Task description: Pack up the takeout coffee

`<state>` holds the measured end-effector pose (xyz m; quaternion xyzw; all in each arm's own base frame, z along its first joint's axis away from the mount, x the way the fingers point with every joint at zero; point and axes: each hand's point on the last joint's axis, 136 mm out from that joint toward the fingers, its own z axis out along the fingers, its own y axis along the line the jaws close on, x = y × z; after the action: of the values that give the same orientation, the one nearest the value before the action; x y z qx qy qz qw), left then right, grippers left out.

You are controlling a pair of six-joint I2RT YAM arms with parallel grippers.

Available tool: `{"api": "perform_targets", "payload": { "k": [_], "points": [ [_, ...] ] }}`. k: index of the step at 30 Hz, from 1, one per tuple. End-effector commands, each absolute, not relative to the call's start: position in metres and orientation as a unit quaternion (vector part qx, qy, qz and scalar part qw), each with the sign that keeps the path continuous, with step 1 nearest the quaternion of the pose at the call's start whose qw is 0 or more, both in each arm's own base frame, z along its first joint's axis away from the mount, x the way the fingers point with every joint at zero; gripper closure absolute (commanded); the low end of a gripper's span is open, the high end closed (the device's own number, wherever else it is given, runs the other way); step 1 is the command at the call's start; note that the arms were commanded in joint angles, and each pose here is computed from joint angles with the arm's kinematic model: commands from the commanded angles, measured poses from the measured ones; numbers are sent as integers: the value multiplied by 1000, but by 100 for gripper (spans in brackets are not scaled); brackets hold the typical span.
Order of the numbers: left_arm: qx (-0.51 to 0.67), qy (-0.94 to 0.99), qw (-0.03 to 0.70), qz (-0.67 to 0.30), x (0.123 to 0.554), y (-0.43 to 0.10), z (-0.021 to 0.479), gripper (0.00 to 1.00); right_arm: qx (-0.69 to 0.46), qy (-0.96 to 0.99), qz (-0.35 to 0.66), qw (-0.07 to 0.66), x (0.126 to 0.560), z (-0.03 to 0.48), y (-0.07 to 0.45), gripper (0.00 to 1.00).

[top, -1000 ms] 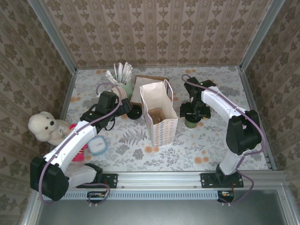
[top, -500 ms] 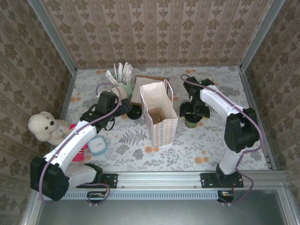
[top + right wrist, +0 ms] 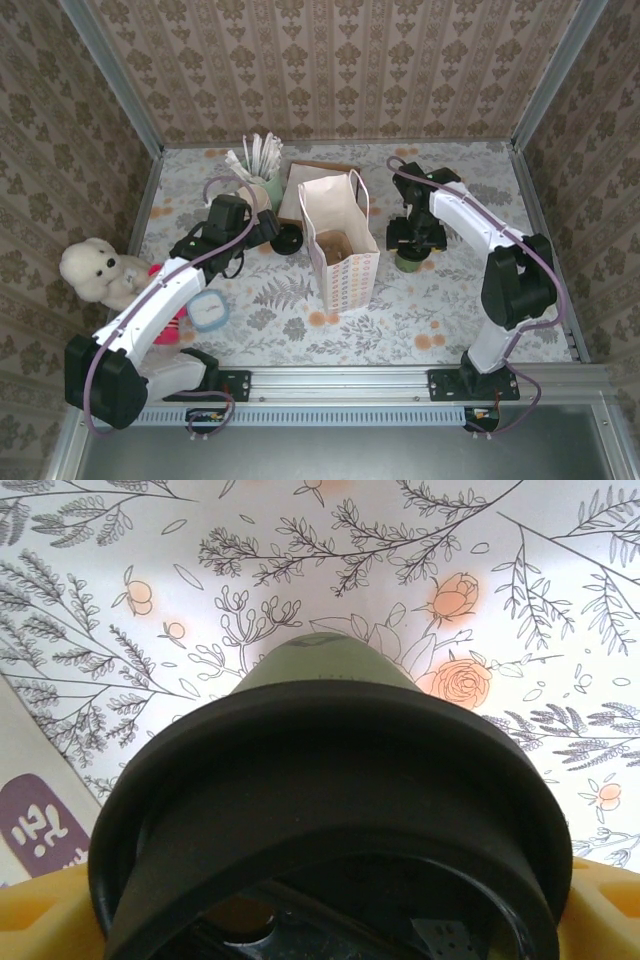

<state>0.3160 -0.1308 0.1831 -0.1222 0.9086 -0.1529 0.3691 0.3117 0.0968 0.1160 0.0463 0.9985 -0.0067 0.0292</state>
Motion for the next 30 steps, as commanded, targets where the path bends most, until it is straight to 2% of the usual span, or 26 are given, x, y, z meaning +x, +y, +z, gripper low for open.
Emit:
{"api": "perform_targets", "payload": {
  "k": [1,11,30],
  "points": [
    [-110,903,383,-160,313,-129,201,0,24,999,-18,28,296,138,87,31],
    [-21,882,423,-206,307,-148,258,0,3,999,-41,-4,259,174,70,31],
    [55,833,486,-260,309,-171,352,0,5,996,-19,92,214,291,63,32]
  ]
}}
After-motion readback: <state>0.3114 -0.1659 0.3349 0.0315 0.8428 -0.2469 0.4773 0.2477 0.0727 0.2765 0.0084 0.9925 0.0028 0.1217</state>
